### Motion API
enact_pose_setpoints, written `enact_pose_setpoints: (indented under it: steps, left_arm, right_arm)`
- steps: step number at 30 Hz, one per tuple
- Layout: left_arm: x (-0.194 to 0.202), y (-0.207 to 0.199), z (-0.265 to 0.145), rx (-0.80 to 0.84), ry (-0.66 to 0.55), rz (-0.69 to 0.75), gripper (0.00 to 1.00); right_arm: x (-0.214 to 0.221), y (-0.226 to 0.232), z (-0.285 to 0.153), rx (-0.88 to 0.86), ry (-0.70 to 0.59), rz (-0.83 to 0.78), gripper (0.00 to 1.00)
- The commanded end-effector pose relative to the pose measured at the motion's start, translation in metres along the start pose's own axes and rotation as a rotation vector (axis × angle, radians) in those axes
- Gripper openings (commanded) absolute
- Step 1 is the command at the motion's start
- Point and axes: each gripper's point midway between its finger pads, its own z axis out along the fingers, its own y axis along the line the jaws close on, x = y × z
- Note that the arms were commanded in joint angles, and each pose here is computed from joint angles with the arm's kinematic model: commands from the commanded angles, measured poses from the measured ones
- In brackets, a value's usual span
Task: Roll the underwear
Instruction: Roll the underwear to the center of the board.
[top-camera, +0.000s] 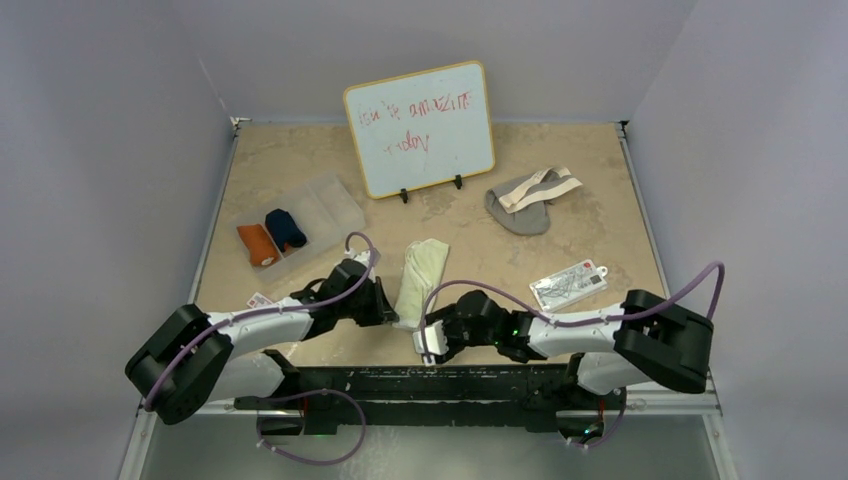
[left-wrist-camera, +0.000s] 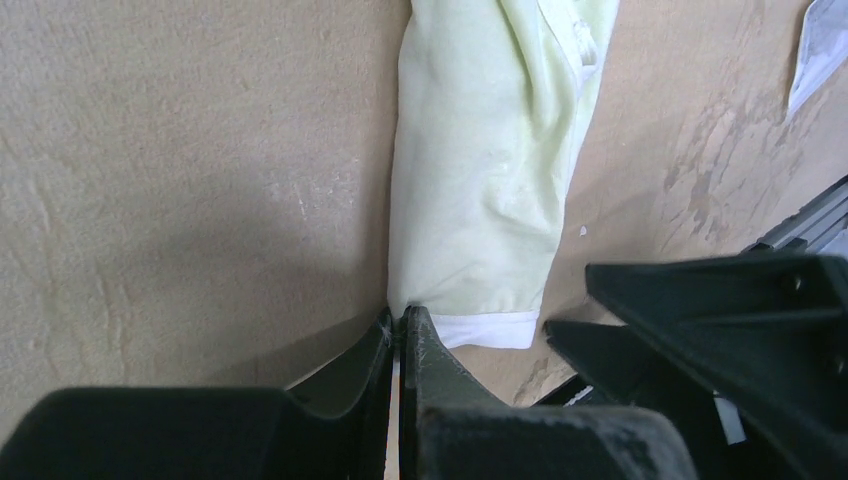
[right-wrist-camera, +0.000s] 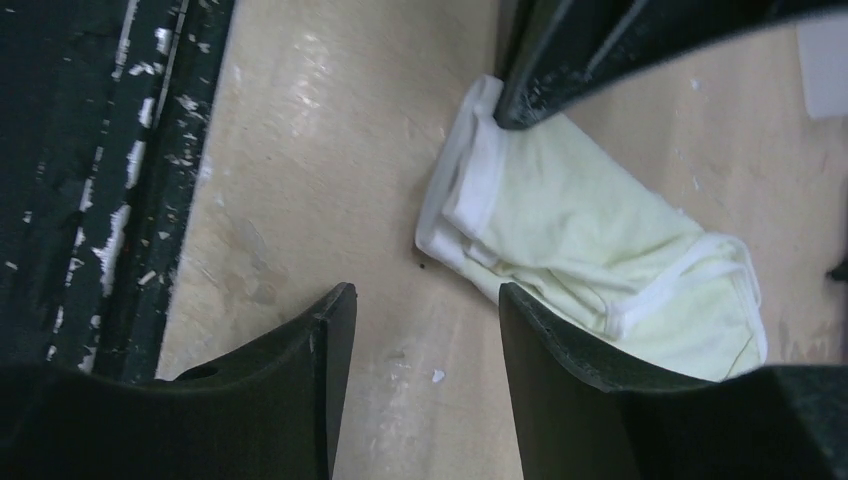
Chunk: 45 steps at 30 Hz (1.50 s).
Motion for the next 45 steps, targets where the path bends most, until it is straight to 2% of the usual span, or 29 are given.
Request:
enact_pose_setpoints:
  steps: [1,9,19,25,32,39,45]
  left_arm:
    - [-0.001,0.005,-0.003,-0.004,0.010,0.030,0.00]
    - [0.000,0.005,0.000,-0.011,0.037,0.040,0.00]
    - [0.000,0.008,0.001,-0.021,0.043,0.045,0.00]
    - [0.000,0.009,0.001,-0.024,0.043,0.046,0.00]
    - [0.001,0.009,0.003,-0.021,0.049,0.034,0.00]
    - [-0.001,0.010,0.003,-0.032,0.038,0.018,0.00]
    - [-0.004,0.015,-0.002,-0.070,0.015,0.000,0.00]
  right_arm:
    - [-0.024,-0.015,0.008,0.072,-0.044,-0.199,0.57]
    - [-0.017,-0.025,0.022,0.110,0.014,-0.318,0.53]
    - [-0.015,-0.017,0.028,0.056,0.023,-0.315,0.39]
    - [-0.019,-0.018,0.030,0.060,0.008,-0.322,0.42]
    - [-0.019,-0.017,0.033,0.055,0.009,-0.326,0.30]
    - [-0.021,-0.016,0.035,0.053,0.001,-0.328,0.31]
    - [-0.023,-0.020,0.038,0.057,0.016,-0.292,0.07]
